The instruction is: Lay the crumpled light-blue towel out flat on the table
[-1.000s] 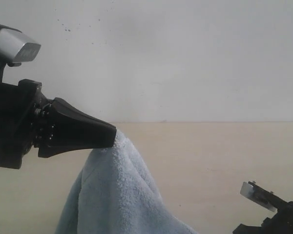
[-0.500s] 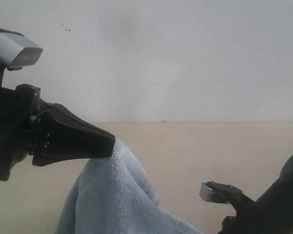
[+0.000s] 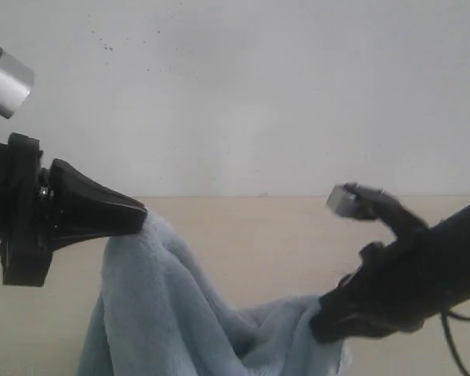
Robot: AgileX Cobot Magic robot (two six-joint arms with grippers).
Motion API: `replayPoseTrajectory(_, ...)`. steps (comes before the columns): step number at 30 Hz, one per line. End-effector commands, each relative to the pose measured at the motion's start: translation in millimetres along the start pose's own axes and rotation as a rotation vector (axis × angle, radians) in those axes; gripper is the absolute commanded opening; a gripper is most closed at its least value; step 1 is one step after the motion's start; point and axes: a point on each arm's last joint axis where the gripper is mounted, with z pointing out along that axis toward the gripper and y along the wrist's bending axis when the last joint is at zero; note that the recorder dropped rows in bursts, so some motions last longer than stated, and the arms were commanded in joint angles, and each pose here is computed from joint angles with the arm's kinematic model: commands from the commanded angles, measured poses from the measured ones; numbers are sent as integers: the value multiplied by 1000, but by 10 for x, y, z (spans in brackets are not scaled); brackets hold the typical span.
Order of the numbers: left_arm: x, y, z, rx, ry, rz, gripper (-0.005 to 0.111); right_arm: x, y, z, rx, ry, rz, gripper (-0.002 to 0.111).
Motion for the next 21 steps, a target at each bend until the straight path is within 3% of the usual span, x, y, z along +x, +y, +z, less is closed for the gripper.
replayPoseTrajectory(1, 63, 172, -234, -420, -26, -64, 4, -105, 135, -717, 240, -279, -125, 0)
replayPoseTrajectory(3, 62, 164, -353, -522, -76, -83, 4, -98, 234, -1002, 337, -413, -143, 0)
replayPoseTrajectory(7, 51, 116, -425, -545, -101, -76, 4, -88, 228, -1058, 391, -453, -172, 0)
replayPoseTrajectory(14, 367, 191, -201, -506, 22, -131, 4, 15, -190, -535, 407, -305, -11, 0)
replayPoseTrajectory(19, 477, 221, -73, -446, 90, -133, 5, 69, -312, -296, 358, -176, 41, 0)
replayPoseTrajectory(21, 505, 211, -34, -409, 112, -124, 11, 86, -330, -254, 347, -149, 50, 4)
